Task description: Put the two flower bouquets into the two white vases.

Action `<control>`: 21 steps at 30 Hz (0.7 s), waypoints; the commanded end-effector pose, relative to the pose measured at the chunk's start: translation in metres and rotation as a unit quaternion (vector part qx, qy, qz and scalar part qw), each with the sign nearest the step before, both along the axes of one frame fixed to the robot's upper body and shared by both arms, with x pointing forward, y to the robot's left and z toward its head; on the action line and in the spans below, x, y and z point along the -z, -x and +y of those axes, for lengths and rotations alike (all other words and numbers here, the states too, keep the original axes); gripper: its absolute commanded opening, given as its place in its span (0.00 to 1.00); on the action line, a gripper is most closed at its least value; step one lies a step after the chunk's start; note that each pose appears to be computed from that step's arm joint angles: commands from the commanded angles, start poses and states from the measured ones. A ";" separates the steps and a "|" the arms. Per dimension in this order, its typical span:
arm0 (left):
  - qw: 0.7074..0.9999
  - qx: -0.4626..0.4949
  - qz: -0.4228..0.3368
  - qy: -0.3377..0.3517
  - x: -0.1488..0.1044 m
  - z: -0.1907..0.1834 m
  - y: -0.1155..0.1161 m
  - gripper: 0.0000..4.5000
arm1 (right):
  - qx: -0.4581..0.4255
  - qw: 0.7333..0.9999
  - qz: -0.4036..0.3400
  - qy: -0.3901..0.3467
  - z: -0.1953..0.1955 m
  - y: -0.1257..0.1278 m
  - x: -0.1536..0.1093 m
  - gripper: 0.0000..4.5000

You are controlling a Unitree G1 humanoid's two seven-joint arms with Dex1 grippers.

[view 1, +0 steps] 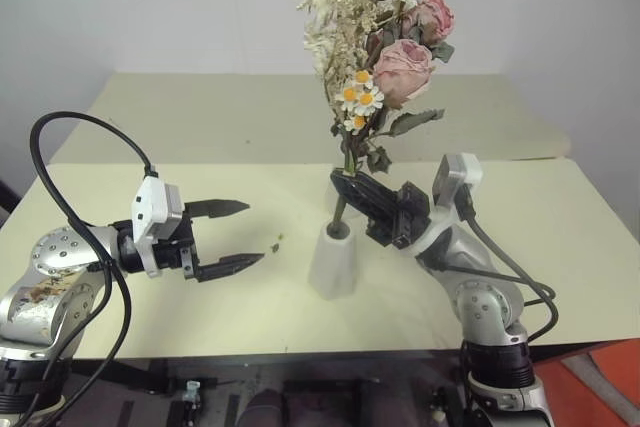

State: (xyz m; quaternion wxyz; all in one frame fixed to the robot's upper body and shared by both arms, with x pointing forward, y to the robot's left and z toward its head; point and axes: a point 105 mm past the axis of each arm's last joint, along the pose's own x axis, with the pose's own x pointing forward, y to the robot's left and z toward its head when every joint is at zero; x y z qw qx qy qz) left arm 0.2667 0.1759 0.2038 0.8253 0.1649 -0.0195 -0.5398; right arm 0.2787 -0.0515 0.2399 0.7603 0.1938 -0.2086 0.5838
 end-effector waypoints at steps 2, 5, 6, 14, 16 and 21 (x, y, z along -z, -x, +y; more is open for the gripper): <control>1.000 0.001 -0.031 -0.005 -0.013 0.001 0.000 1.00 | 0.014 1.000 -0.021 -0.012 -0.001 0.002 -0.003 0.05; 1.000 0.002 -0.031 -0.003 -0.014 0.001 0.000 1.00 | 0.019 1.000 -0.019 -0.011 -0.002 -0.001 0.000 0.05; 1.000 0.002 -0.031 -0.003 -0.013 0.001 0.000 1.00 | 0.022 1.000 -0.019 -0.011 -0.002 -0.001 0.000 0.05; 0.999 0.004 -0.032 -0.002 -0.013 -0.001 0.000 1.00 | 0.033 0.999 -0.018 -0.018 -0.009 -0.006 -0.004 0.05; 0.999 0.004 -0.032 -0.002 -0.013 -0.001 0.000 1.00 | 0.034 0.999 -0.019 -0.019 -0.010 -0.006 -0.006 0.05; 0.999 0.004 -0.033 -0.001 -0.013 -0.001 -0.001 1.00 | 0.013 1.000 -0.023 -0.018 -0.011 0.001 -0.004 0.05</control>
